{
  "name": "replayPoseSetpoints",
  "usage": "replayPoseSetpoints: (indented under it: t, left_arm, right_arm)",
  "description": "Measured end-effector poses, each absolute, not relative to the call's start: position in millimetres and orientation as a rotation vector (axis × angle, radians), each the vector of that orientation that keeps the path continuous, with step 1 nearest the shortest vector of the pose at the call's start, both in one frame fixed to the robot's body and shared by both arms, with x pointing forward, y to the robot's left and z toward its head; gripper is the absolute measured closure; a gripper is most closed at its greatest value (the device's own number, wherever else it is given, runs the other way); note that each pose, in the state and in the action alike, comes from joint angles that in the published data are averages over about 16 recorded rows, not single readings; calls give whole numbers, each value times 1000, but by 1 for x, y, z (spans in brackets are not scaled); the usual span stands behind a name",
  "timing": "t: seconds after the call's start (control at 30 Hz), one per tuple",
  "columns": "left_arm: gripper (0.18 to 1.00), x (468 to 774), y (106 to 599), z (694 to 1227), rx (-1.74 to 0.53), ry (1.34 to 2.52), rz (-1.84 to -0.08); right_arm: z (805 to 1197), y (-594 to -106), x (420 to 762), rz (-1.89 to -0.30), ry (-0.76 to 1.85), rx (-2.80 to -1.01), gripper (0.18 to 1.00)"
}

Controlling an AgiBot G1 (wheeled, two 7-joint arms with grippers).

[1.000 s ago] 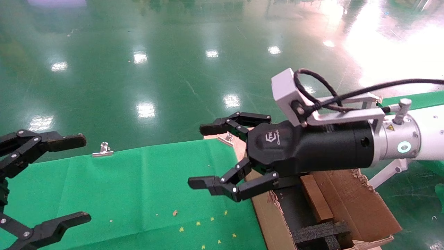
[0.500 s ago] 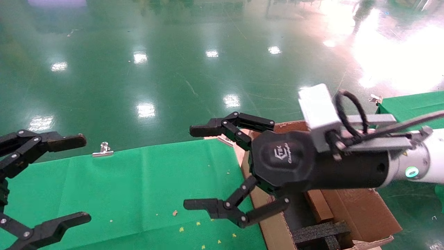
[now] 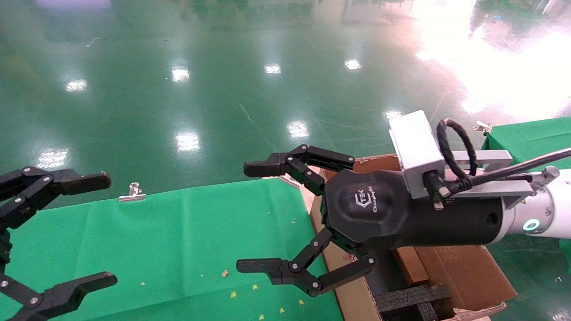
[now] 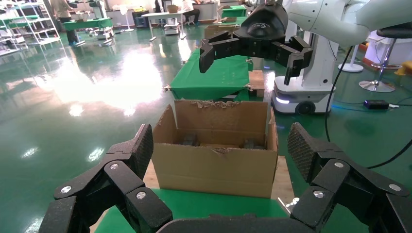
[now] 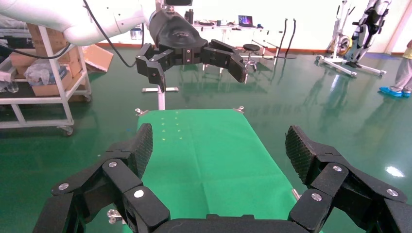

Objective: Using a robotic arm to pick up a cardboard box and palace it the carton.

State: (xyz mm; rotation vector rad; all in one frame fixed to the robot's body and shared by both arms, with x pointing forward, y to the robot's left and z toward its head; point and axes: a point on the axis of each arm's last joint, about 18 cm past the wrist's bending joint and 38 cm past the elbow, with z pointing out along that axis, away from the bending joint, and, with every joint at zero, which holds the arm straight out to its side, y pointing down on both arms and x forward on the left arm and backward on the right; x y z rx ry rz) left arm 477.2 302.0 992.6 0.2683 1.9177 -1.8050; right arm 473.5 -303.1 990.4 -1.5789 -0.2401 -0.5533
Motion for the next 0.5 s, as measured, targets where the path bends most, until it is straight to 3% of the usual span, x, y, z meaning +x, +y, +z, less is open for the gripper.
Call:
replayPoseSetpoints:
  t: [0.5]
  left_arm:
    - [184, 477, 302, 993, 268, 1918, -1805]
  right_arm:
    - [992, -302, 475, -551, -232, -1591, 178]
